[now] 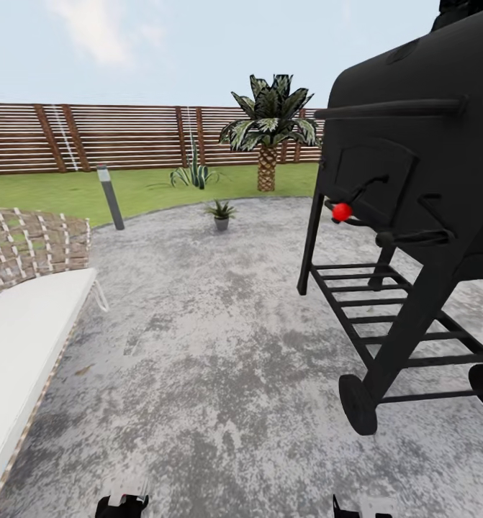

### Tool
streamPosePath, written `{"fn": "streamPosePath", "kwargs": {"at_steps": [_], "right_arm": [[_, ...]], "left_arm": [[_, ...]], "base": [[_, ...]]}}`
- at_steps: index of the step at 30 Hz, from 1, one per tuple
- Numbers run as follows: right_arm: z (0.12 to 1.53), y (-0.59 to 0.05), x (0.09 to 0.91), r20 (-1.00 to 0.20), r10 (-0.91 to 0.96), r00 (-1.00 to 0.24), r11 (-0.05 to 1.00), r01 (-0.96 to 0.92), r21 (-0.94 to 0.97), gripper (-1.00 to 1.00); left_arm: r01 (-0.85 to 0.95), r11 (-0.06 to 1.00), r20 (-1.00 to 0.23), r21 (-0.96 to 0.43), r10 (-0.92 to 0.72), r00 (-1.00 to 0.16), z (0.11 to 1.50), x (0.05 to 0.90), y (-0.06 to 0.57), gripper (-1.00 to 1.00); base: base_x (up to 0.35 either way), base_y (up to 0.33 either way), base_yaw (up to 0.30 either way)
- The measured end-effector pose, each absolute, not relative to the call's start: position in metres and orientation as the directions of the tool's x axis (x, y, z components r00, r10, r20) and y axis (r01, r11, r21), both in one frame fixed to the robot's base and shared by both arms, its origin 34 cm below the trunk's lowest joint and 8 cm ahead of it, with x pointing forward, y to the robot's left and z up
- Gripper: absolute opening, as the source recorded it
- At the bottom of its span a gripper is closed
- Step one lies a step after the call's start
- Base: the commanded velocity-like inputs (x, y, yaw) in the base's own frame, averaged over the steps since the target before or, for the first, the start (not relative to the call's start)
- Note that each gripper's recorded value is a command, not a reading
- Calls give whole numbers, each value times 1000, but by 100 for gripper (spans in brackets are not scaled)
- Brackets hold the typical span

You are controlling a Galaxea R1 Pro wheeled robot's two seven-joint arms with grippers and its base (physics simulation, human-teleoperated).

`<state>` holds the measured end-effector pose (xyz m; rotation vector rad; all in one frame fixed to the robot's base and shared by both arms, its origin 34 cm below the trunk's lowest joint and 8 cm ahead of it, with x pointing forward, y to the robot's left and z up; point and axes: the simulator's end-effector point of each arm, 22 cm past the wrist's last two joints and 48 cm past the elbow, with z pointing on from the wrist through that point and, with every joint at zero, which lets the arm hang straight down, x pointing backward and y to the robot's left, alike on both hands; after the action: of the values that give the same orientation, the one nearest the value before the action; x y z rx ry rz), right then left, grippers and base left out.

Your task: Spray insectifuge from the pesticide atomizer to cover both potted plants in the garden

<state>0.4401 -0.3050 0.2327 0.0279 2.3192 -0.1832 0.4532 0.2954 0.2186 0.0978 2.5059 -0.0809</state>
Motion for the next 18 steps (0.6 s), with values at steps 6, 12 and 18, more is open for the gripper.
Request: {"fn": "streamPosePath", "kwargs": {"at_steps": [6, 12, 18], "right_arm": [[233, -305, 440, -727, -37, -685, 989, 77, -124, 100], [233, -305, 441, -727, -37, -685, 989, 78, -124, 100], [233, -304, 441, -728, -35, -685, 989, 79, -122, 100]], "left_arm": [[89, 995, -592, -35, 51, -804, 218, 453, 295, -100], [89, 995, -592, -35, 51, -804, 219, 453, 295, -100], [89, 995, -592, -35, 51, -804, 218, 453, 296, -100]], "base": [[335, 0, 0], [335, 0, 0], [334, 0, 70]]}}
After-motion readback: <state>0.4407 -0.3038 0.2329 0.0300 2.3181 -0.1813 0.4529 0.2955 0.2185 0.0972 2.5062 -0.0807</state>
